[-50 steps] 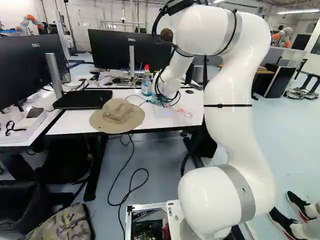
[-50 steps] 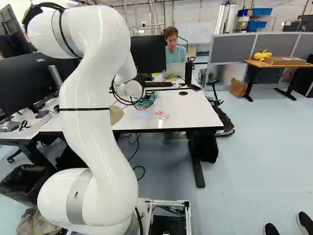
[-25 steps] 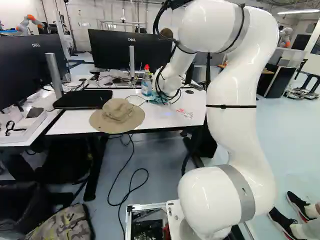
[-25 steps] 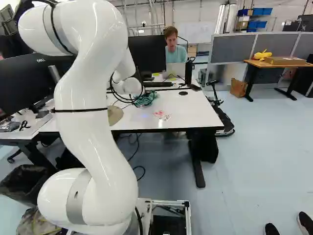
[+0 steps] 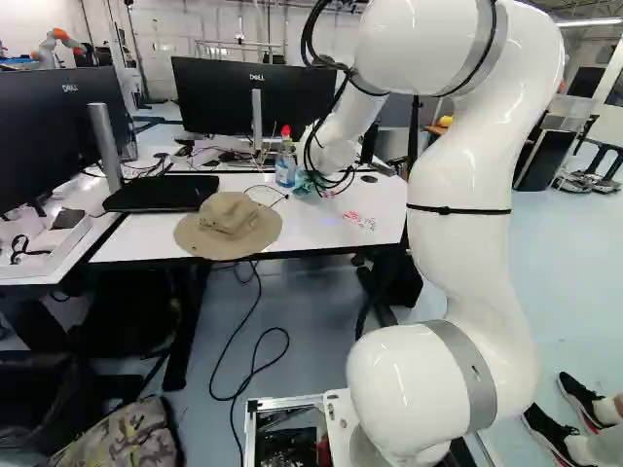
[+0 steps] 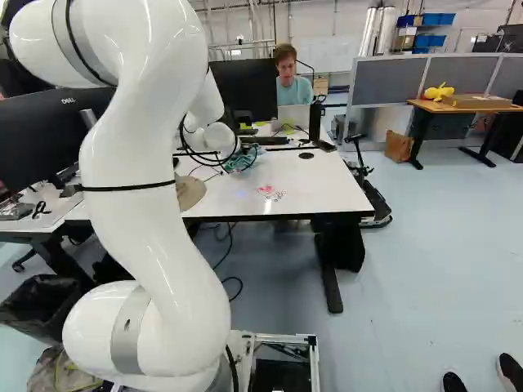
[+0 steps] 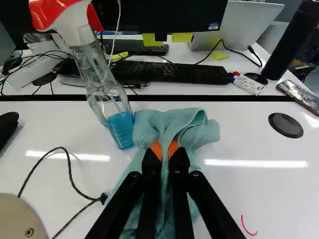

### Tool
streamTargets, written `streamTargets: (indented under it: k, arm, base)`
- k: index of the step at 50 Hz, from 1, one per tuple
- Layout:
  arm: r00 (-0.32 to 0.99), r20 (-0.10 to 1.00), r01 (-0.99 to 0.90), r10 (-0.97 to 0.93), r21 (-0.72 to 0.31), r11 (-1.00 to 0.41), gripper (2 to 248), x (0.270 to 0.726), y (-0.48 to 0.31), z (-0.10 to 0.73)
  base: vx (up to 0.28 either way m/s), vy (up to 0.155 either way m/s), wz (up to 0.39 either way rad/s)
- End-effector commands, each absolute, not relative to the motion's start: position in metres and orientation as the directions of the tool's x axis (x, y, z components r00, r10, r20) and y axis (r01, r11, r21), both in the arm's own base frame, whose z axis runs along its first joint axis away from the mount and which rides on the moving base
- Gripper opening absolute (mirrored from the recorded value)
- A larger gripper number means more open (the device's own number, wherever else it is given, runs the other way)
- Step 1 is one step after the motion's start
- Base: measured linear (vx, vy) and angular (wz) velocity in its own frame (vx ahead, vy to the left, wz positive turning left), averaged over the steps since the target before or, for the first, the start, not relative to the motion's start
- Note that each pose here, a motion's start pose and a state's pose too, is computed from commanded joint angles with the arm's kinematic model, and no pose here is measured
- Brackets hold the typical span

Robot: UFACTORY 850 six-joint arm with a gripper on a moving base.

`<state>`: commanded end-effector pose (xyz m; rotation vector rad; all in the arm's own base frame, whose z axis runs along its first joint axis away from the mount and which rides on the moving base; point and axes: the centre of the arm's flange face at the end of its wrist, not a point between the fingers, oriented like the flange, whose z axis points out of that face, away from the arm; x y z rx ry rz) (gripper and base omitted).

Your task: Clean the table with the green towel

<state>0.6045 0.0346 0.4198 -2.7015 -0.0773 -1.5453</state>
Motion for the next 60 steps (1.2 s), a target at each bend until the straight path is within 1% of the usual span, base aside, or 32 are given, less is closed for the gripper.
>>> streamTargets:
  k: [11,60]
  arm:
    - [0.495,0.869,0.055,0.027,0.0,-0.998,33,0.588,0.032,0.434]
    - [0.522,0.853,-0.037,-0.019,0.0,-0.999,33,0.508,-0.019,0.439]
  base:
    - [0.0,0.0,0.0]
    - [0.0,0.0,0.0]
